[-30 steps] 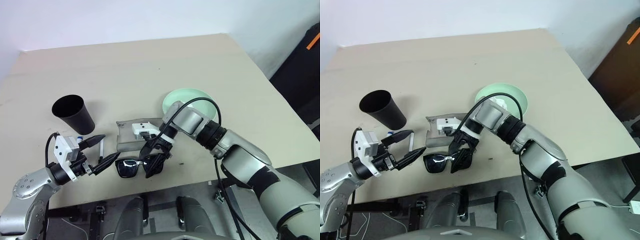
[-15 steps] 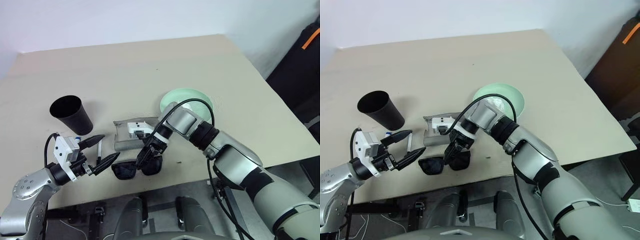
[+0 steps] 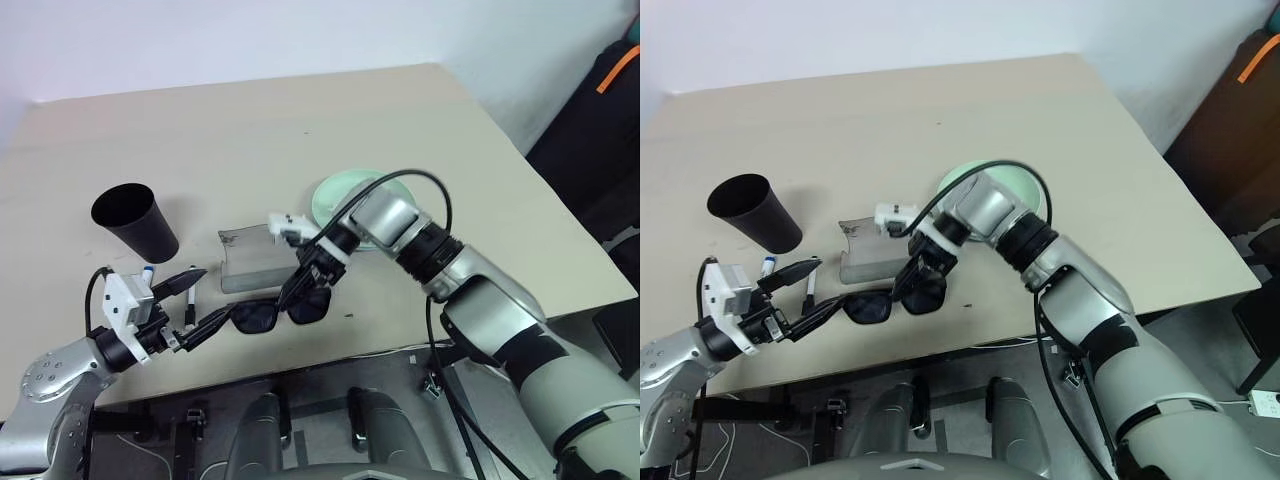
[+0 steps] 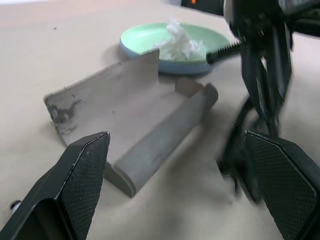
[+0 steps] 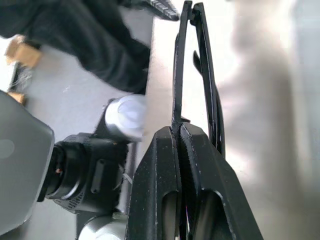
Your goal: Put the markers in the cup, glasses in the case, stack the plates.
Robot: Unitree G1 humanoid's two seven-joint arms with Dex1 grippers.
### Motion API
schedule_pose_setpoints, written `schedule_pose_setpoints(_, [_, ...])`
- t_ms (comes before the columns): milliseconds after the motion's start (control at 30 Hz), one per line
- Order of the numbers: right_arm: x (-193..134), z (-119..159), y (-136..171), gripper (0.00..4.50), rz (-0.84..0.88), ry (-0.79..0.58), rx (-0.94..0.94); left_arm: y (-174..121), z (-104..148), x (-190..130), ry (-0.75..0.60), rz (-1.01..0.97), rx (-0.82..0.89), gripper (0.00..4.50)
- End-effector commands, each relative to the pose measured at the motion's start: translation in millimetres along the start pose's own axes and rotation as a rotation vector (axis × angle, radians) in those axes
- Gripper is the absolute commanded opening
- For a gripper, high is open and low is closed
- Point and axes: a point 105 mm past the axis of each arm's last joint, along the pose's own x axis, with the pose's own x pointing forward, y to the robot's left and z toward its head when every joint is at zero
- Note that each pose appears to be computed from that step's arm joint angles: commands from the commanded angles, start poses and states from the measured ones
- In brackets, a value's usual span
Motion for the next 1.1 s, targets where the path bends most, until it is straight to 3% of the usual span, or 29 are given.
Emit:
schedule_pose_setpoints(33, [-24,28,4,0.04,-0.024,-0.077,-0.073,6,9,-14,0.007,0.034,0.047,4.50])
schedule_pose_setpoints(233, [-41,44,-10,0.04,-0.093,-0.130,-0.095,16,14,-36,0.016,0.127,0.055,4.50])
schedule_pose_setpoints(467, [-26,59,-30,0.04,-0.188,-0.190,-0.241,16,12,-51,0.032,0.194,0.048,4.50])
schedule_pose_setpoints(767, [3,37,-45,0.04,-0.198,-0.091,-0.327,11,12,-57,0.038,0.226,0.042,4.50])
schedule_pose_setpoints(1100, [22,15,-50,0.04,-0.174,-0.025,-0.288,12,14,-54,0.037,0.221,0.044,4.50])
